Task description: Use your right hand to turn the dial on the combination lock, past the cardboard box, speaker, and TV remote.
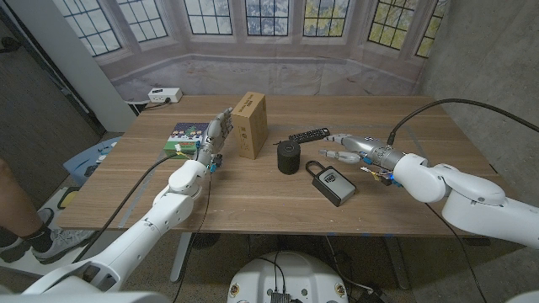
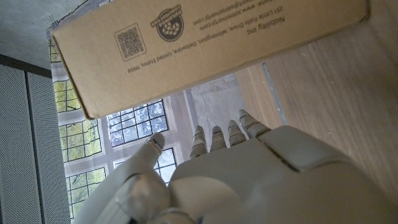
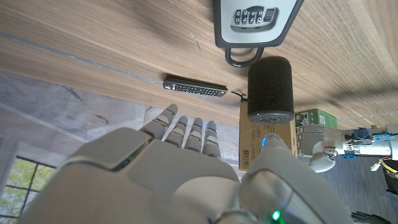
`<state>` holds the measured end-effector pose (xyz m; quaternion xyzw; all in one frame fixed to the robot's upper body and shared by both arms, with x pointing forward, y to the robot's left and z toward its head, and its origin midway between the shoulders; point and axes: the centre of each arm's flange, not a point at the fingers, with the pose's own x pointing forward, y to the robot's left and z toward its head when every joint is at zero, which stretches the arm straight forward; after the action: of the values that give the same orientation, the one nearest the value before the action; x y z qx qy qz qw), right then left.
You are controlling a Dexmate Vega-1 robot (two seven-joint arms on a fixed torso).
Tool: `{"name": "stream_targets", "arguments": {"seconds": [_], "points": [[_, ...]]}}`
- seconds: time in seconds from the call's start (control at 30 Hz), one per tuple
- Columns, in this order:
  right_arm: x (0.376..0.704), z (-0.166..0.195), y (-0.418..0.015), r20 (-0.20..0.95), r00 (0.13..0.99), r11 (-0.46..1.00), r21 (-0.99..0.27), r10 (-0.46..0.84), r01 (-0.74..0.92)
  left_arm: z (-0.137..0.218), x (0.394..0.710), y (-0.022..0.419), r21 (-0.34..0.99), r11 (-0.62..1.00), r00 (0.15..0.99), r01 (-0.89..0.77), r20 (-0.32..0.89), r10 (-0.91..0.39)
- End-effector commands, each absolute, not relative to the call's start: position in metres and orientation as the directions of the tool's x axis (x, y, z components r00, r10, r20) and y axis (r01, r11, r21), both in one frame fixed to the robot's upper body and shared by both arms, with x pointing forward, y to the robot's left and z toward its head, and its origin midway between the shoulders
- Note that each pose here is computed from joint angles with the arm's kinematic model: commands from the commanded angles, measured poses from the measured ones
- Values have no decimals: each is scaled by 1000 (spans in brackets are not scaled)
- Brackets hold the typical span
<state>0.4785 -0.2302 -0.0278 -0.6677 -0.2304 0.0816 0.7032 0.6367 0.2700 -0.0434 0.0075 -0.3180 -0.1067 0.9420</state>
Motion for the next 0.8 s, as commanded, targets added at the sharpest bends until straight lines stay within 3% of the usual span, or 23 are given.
{"name": "stream_targets", "arguments": {"seconds": [0.03, 0.8], "points": [[471, -37, -230, 266, 877, 107, -964, 400, 244, -44, 631, 275, 74, 982, 768, 176, 613, -184], [458, -69, -220, 343, 868, 160, -939, 360, 305, -40, 625, 282, 81, 983, 755, 163, 632, -177]]}}
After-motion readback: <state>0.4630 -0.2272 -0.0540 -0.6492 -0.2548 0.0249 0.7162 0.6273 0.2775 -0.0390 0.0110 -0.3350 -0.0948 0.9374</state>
